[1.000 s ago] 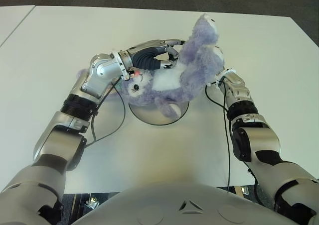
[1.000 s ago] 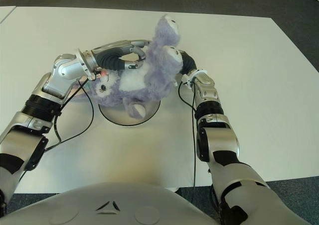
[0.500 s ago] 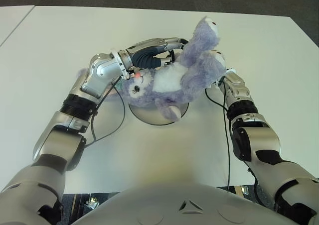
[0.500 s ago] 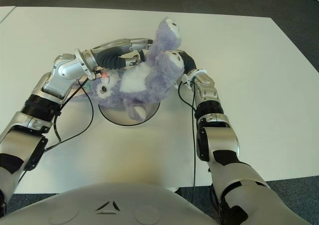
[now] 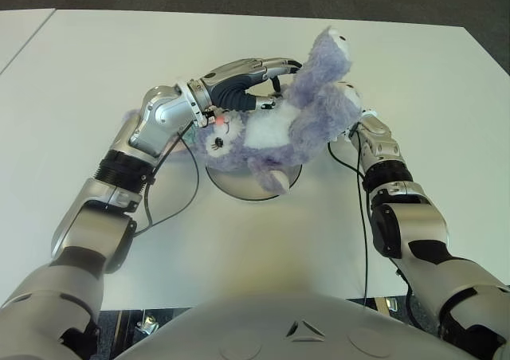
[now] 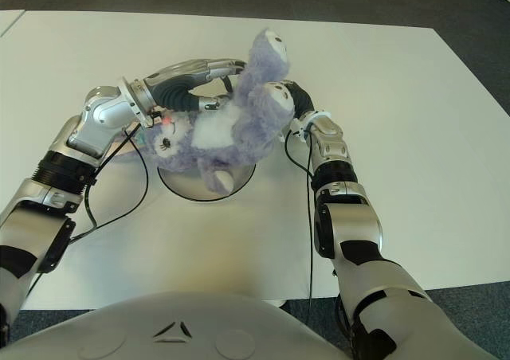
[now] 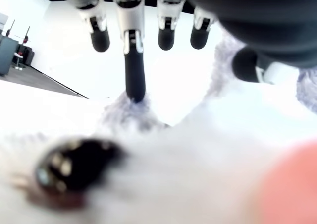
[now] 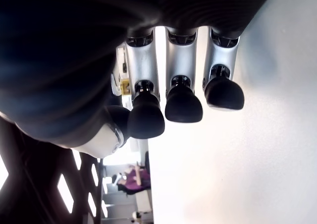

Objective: Put the doll into the plate.

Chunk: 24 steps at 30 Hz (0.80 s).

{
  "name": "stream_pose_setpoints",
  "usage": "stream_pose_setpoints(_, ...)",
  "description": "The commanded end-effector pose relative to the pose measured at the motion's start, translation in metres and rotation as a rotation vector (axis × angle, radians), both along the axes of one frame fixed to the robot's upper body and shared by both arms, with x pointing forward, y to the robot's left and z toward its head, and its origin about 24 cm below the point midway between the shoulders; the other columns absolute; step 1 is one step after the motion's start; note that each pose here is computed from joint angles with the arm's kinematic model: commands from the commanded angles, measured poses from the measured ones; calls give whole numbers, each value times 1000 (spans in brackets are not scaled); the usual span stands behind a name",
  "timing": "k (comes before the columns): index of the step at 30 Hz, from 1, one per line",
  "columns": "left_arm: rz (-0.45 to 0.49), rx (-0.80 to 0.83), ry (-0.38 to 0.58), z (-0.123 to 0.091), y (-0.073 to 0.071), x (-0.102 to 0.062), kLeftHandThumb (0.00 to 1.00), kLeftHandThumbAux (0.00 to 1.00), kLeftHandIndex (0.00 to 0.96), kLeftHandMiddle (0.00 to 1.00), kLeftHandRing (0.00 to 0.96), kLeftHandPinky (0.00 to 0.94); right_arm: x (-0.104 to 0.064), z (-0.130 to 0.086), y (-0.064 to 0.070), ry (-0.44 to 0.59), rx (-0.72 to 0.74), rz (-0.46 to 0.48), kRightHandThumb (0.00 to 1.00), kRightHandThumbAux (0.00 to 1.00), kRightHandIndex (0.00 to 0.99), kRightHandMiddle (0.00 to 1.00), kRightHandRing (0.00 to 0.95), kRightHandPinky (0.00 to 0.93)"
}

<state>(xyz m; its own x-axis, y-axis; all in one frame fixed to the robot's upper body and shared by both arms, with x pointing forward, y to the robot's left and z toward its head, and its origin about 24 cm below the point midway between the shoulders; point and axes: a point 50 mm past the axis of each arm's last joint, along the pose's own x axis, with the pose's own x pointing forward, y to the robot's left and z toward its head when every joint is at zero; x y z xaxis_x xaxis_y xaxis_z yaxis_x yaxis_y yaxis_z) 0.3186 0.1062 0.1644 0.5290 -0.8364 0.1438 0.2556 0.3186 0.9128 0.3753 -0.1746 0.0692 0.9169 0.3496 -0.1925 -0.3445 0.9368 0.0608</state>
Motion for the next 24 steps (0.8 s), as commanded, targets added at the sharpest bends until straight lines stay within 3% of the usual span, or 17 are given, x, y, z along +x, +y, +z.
stream_pose_setpoints(1, 10, 16, -1, -6, 3, -1, 547, 199, 0, 0, 0, 0, -22, -48, -1, 209, -23, -6, 689, 729, 438, 832, 816, 806)
stream_pose_setpoints(12, 38, 7, -13, -2, 5, -4, 756, 225, 0, 0, 0, 0, -22, -47, 0, 213, -8, 1, 689, 729, 438, 827, 811, 803)
stream_pose_setpoints(24, 81, -66, -8, 1, 10, -5, 808, 250, 0, 0, 0, 0, -22, -47, -1, 214, -5, 1, 690, 728, 438, 819, 804, 799)
